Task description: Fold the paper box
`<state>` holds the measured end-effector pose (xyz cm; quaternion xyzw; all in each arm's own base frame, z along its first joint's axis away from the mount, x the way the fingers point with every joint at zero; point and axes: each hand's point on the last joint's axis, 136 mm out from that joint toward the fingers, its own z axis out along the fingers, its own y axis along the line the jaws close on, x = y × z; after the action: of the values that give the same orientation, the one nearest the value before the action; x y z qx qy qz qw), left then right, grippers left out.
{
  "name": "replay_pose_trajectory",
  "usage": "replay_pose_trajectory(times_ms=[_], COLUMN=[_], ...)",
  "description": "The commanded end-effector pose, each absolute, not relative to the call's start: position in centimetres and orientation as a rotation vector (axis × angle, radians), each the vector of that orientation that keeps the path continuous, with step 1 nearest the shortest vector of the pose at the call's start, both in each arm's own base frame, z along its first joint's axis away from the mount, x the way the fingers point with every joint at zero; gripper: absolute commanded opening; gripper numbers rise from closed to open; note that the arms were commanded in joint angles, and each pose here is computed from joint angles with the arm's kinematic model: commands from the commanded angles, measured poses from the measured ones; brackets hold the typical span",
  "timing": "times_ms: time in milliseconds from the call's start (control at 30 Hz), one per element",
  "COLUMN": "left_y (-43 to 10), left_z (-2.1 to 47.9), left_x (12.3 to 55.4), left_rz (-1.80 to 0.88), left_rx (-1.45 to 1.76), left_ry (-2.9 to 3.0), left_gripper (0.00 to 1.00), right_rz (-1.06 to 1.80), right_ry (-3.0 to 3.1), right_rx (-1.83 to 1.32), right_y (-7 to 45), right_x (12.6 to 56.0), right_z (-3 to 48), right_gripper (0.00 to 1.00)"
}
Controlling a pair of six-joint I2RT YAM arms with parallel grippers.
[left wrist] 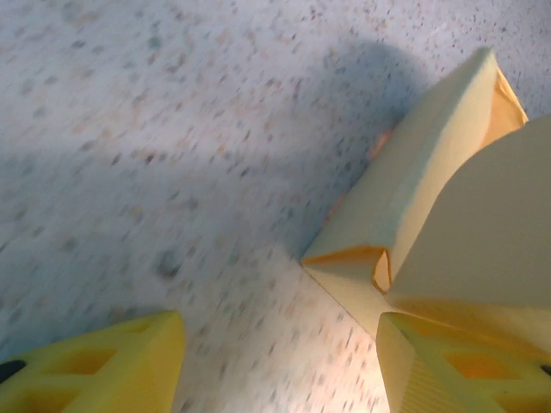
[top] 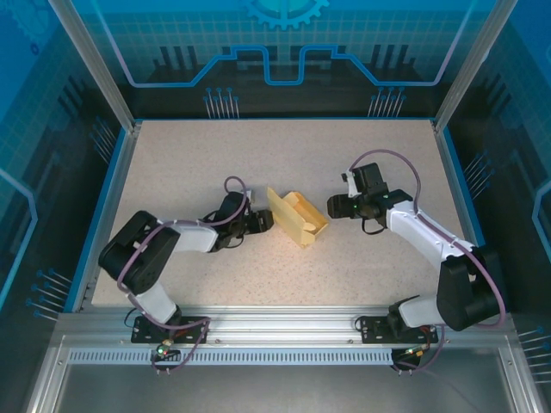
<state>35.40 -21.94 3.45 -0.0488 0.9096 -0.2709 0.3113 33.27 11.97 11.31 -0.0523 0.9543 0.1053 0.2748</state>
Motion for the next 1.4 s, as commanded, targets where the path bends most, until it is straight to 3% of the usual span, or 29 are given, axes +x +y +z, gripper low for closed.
replay_pose_trajectory(times_ms=[0,233,700,933,1133,1367], left_y=[-24.2,-24.8,-23.8,-23.2,-21.3,-19.8], left_z=[4.9,5.8,4.1,5.0,5.7,6.4], left_x=[38.2,41.3,39.6,39.4,38.7,38.0], left_rz=[-0.766,-0.752,-0.771,-0.732,-0.688,-0.660], left_rx=[-0.082,-0.058,-0.100,-0.077,-0.095,-0.095], left_ry=[2.355,2.338,2.388,2.382,2.364,2.354], left_gripper=[0.62,0.62,0.61,0.61,0.62,0.63], right_rz=[0.253,0.407,0.600,0.454,0.500,0.658], right_ry=[2.573,2.565,2.632,2.615,2.611,2.640], right_rx=[-0.108,-0.112,-0.091,-0.178,-0.264,-0.355], right_y=[10.6,12.4,16.4,15.2,16.4,18.7], right_x=[33.5,33.2,35.4,36.9,39.1,41.6], right_z=[11.1,10.9,6.8,7.0,6.9,5.6], right_gripper=[0.70,0.68,0.58,0.63,0.69,0.67])
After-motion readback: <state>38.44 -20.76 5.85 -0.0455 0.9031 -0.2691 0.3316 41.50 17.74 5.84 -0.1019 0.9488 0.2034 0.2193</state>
